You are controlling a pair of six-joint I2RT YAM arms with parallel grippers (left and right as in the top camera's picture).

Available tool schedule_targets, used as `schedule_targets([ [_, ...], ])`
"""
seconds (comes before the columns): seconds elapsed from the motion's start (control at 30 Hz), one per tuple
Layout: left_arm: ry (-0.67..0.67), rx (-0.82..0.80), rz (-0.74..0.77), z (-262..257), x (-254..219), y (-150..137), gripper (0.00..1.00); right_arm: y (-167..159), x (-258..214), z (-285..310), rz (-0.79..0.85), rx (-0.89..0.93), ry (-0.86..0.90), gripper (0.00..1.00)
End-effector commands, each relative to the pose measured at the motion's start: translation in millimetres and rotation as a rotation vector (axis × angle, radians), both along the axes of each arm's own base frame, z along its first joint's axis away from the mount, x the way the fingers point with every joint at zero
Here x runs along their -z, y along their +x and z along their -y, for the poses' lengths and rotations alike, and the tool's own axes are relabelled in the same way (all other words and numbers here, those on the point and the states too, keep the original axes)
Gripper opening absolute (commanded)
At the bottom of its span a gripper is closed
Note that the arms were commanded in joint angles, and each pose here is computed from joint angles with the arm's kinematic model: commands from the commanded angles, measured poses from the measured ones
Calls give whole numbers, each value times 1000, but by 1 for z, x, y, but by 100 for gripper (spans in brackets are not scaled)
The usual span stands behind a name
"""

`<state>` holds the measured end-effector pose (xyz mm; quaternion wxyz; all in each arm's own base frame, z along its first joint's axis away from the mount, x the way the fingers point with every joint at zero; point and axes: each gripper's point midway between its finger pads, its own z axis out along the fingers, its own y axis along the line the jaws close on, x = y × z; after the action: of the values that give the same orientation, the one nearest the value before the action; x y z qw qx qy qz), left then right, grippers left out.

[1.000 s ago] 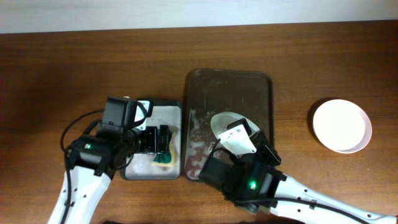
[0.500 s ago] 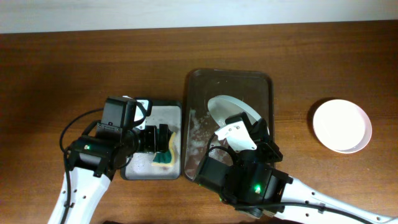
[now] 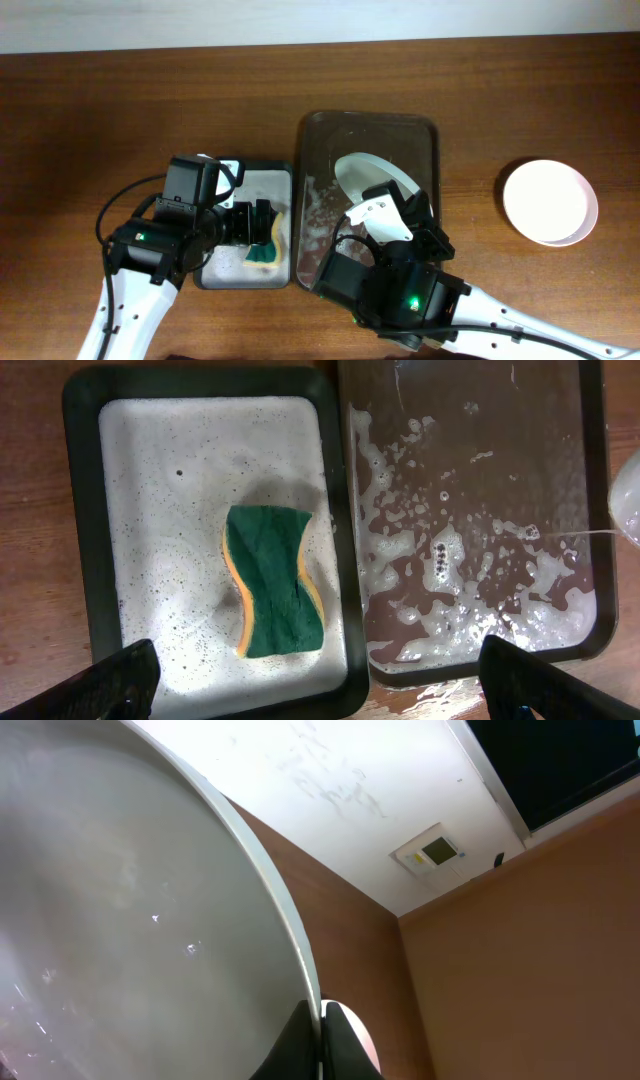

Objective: Clean dirty plates on tray and stack at the side

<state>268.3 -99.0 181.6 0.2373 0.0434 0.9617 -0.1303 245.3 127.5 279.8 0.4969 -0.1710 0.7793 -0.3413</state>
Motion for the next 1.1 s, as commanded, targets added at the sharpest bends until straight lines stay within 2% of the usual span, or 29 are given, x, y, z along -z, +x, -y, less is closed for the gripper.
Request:
schedule_targets([
  [0.0,11,-1,12,-3,-2,1,100,0,-16,2,56,7,25,4],
  [0.4,11,-1,12,-3,-2,1,100,1,-16,4,58,17,28,4],
  [0.47,11,-1,12,-3,-2,1,100,6,-9,9,60,67,127,4],
  [0.5,11,-1,12,-3,-2,1,100,8,2,3,5,63,186,4],
  [0.57,11,-1,12,-3,-2,1,100,11,5,15,-47,69,42,4],
  [0.6,11,-1,12,-3,-2,1,100,13,3,24,-19,112,48,4],
  [0.67,11,-1,12,-3,-2,1,100,16,16,22,-58,138,163,4],
  [0.73,11,-1,12,-3,-2,1,100,14,23,31,-99,166,145,4],
  [0.93,11,-1,12,-3,-2,1,100,36,65,75,-247,424,502,4],
  [1.07,11,-1,12,-3,-2,1,100,72,86,84,-465,281,733,4],
])
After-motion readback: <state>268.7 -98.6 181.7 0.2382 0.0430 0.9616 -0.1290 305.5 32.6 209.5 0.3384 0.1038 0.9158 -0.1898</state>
